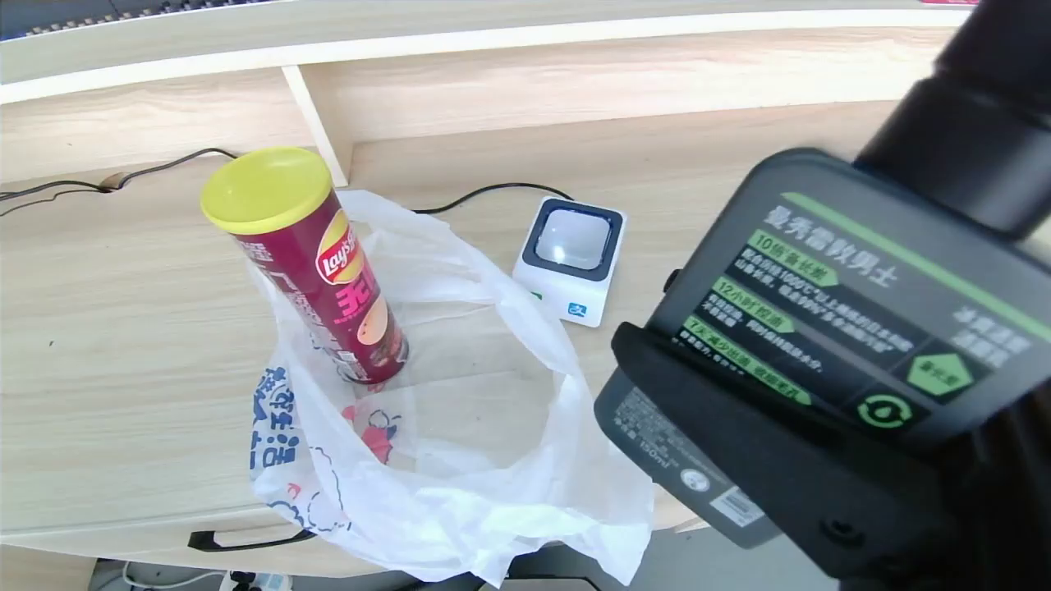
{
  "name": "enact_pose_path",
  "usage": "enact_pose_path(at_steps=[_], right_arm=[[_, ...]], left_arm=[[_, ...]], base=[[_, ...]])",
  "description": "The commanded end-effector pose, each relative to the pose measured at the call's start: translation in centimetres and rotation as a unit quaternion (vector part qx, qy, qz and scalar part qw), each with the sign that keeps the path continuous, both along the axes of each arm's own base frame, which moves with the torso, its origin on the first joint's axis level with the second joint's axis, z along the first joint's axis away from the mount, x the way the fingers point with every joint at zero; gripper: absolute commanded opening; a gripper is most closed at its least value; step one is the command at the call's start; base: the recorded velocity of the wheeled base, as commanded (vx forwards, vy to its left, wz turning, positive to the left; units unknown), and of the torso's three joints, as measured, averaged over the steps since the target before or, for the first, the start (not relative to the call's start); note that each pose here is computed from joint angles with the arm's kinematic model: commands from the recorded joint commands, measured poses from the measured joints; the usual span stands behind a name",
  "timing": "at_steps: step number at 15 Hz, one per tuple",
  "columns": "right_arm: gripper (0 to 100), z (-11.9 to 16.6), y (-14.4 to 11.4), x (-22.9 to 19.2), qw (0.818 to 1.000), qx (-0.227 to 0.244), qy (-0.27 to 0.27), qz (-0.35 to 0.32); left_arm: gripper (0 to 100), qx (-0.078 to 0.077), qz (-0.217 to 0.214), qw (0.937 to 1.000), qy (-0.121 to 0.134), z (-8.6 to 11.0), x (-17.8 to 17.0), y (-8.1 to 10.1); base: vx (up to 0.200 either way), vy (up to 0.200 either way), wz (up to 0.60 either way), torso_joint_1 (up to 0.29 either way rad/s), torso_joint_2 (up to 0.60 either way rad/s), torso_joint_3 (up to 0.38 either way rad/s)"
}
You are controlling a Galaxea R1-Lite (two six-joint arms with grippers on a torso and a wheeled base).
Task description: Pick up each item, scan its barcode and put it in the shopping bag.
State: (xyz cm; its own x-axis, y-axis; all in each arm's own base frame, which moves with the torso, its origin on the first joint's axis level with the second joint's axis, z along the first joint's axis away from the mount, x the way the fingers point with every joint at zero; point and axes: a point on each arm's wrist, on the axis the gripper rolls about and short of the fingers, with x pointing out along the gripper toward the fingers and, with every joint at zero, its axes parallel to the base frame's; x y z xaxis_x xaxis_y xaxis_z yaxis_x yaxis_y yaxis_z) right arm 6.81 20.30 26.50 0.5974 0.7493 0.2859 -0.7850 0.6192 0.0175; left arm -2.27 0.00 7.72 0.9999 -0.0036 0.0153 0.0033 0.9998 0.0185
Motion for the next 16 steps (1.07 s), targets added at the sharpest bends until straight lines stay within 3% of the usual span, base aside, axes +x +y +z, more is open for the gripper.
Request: enact_pose_path(at_steps=[1,7,10,11,13,16], right_arm=[[0,0.9,-1.2,-0.1,1.000,0.021,-0.005,-0.010],[0,-1.4,-5.2,0.7,0.995,0.004,0.017,-0.097],[0,-1.5,-6.2,2.0,0.993,0.030,0.047,-0.108],[0,-1.7,-6.0,2.3,0.994,0.012,0.050,-0.092],[0,-3.6,-7.2,3.9,0.988,-0.034,0.065,-0.134],[0,-5.0,-9.8,6.4,0.963,-0.082,0.058,-0.250]], left_arm=[[100,0.000,0.000,1.0000,0.000,0.0,0.0,0.0],[100,0.000,0.000,1.0000,-0.001,0.0,0.0,0.0],[100,0.000,0.000,1.0000,0.000,0.0,0.0,0.0],[100,0.000,0.000,1.0000,0.000,0.0,0.0,0.0],[100,0.000,0.000,1.0000,0.000,0.0,0.0,0.0],[100,0.000,0.000,1.0000,0.000,0.0,0.0,0.0]], base=[[0.000,0.000,0.60,0.007,0.00,0.007],[0.000,0.000,0.60,0.002,0.00,0.003],[0.000,0.000,0.60,0.004,0.00,0.004],[0.000,0.000,0.00,0.000,0.00,0.000],[0.000,0.000,0.00,0.000,0.00,0.000],[0.000,0.000,0.00,0.000,0.00,0.000]])
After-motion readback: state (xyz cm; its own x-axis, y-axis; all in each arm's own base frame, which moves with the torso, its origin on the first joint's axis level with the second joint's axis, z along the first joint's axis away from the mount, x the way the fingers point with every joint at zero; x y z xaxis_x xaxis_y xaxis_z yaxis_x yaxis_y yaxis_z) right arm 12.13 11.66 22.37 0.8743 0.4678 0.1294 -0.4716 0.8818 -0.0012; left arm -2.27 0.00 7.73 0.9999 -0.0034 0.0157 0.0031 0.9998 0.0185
